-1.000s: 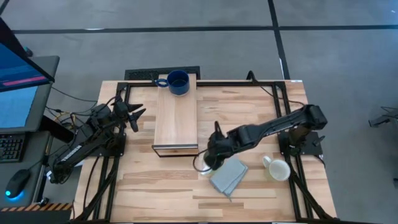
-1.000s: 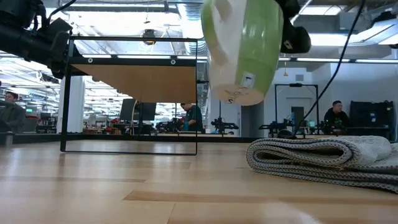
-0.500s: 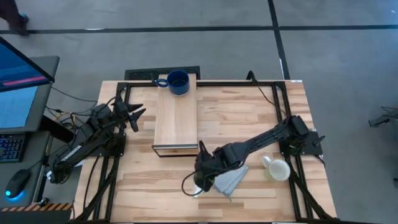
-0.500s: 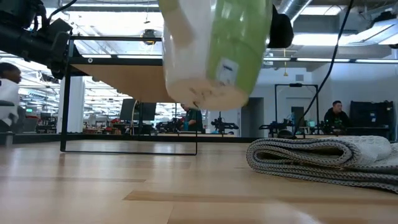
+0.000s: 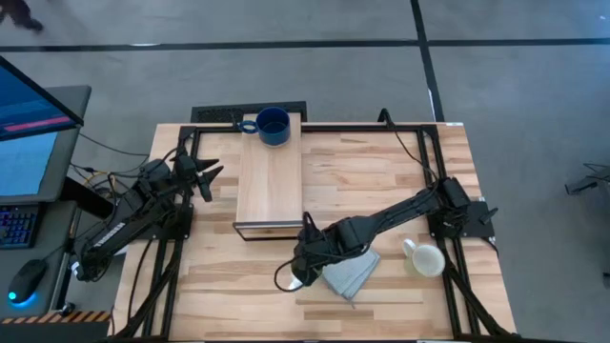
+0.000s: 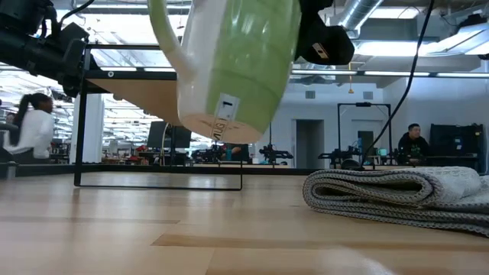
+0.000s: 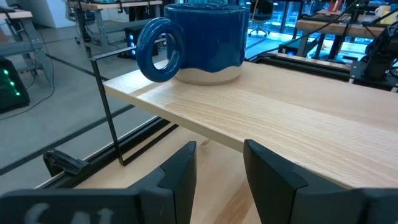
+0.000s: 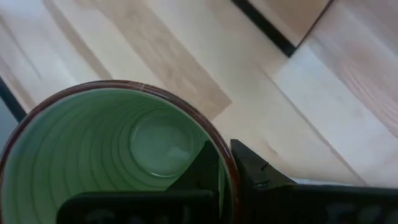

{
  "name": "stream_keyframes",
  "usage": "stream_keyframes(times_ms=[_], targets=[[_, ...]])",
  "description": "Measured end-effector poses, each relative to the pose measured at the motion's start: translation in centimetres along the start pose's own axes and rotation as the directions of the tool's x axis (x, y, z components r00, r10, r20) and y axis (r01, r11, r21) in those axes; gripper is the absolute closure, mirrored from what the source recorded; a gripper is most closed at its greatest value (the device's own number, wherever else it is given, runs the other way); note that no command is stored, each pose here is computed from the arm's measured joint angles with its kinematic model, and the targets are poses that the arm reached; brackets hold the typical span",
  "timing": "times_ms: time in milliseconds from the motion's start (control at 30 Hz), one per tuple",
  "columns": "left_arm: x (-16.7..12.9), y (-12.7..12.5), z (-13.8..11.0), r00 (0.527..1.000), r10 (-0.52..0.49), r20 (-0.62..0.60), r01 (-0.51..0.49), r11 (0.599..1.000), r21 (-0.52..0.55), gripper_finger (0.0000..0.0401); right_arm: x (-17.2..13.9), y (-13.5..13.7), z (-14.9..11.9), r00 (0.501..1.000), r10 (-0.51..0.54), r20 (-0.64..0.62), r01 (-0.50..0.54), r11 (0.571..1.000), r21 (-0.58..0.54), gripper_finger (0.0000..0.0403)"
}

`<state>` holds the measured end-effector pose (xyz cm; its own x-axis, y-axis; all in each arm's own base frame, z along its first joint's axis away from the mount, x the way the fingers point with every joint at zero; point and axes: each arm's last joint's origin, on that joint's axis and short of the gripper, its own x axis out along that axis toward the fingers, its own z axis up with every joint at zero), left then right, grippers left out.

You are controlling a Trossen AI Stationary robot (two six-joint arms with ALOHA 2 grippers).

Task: Stack small to large cups/mugs on shelf
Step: Put the white green mug on the shelf

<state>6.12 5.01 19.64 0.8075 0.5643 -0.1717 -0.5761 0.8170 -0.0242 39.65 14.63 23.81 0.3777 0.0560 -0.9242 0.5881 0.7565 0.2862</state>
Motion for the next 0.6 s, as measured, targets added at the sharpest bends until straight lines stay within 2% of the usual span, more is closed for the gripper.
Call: stream_keyframes(times_ms=[267,600], targets=[[0.0,0.0,0.0,1.000,0.000,0.000,0.000,1.000,0.018,0.0278,0.0,-0.1,0.2,0.999,-0.019,0.040,0.016,0.995,0.095,0.0374],[0.0,0.0,0.0,1.000,-0.001,0.000,0.001,1.000,0.026,0.0278,-0.2,0.8,-1.3,0.997,-0.032,0.076,0.016,0.980,0.201,0.0374]])
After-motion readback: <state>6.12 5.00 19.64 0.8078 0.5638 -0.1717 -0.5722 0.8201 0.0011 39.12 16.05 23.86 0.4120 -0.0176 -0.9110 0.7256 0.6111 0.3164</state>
